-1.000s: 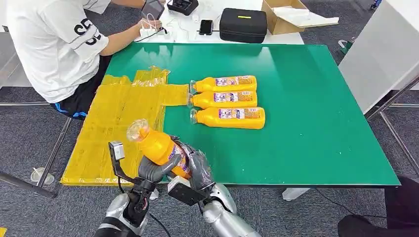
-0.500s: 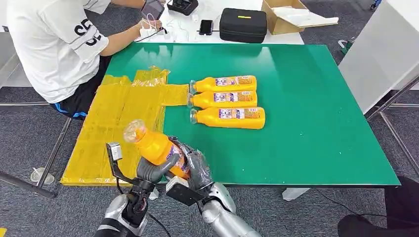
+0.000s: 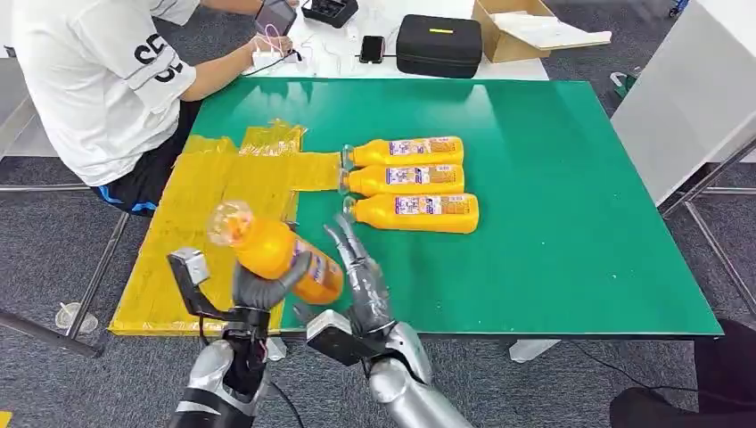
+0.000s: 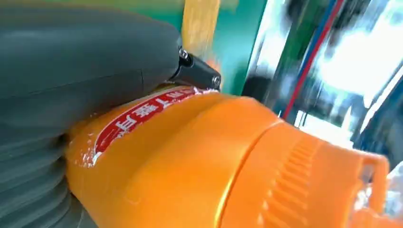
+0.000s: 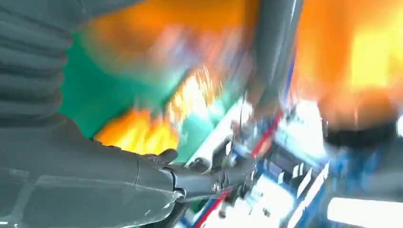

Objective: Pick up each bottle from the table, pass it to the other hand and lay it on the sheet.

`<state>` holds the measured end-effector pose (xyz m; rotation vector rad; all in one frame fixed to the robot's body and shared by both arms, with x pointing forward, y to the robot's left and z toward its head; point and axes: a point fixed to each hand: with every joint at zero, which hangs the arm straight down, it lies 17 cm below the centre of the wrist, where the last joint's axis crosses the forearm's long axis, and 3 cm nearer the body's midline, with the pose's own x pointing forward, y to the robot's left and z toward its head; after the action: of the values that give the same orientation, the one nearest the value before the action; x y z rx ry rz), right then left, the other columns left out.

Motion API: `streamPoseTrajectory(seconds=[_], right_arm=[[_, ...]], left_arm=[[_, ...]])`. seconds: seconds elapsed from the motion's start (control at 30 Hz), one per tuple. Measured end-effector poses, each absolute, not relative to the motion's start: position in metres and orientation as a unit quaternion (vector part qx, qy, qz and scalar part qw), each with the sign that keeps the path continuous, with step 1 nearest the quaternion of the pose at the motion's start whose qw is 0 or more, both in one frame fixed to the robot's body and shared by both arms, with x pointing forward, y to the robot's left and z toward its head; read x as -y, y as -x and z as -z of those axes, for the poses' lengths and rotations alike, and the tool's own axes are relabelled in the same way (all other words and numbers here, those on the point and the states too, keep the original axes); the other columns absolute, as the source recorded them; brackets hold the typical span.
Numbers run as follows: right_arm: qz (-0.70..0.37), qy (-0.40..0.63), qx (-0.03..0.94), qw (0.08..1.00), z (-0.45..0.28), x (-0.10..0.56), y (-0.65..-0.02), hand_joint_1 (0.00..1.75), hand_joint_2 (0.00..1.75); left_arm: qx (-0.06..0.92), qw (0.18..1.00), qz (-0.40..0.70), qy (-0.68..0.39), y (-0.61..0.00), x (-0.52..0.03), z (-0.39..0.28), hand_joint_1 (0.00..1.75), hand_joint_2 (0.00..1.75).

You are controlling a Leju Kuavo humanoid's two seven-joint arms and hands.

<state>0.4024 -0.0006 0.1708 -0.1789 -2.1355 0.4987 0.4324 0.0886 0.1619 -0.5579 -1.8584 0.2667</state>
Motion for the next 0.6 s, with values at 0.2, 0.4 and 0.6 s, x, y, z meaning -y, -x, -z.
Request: streamPoseTrajectory(seconds=[0.2,0.4,0.6], right_arm=[[-0.142,0.096,0.884,0.434,-0.203,0.042,-0.401,0.0,0.0],[-0.119,0.102,0.898,0.41,-0.221,0.059,-0.396,0.0,0.0],[-0.078,0.089,0.916,0.383,-0.249,0.07,-0.389,0.0,0.0]], left_arm=[[0.835,0.526,-0.108,0.121,-0.449,-0.133,-0.183,1.75,1.75],[0.868,0.49,-0.077,0.003,-0.46,-0.162,-0.204,1.75,1.75],[0.873,0.424,0.085,-0.227,-0.484,-0.174,-0.217,1.75,1.75]])
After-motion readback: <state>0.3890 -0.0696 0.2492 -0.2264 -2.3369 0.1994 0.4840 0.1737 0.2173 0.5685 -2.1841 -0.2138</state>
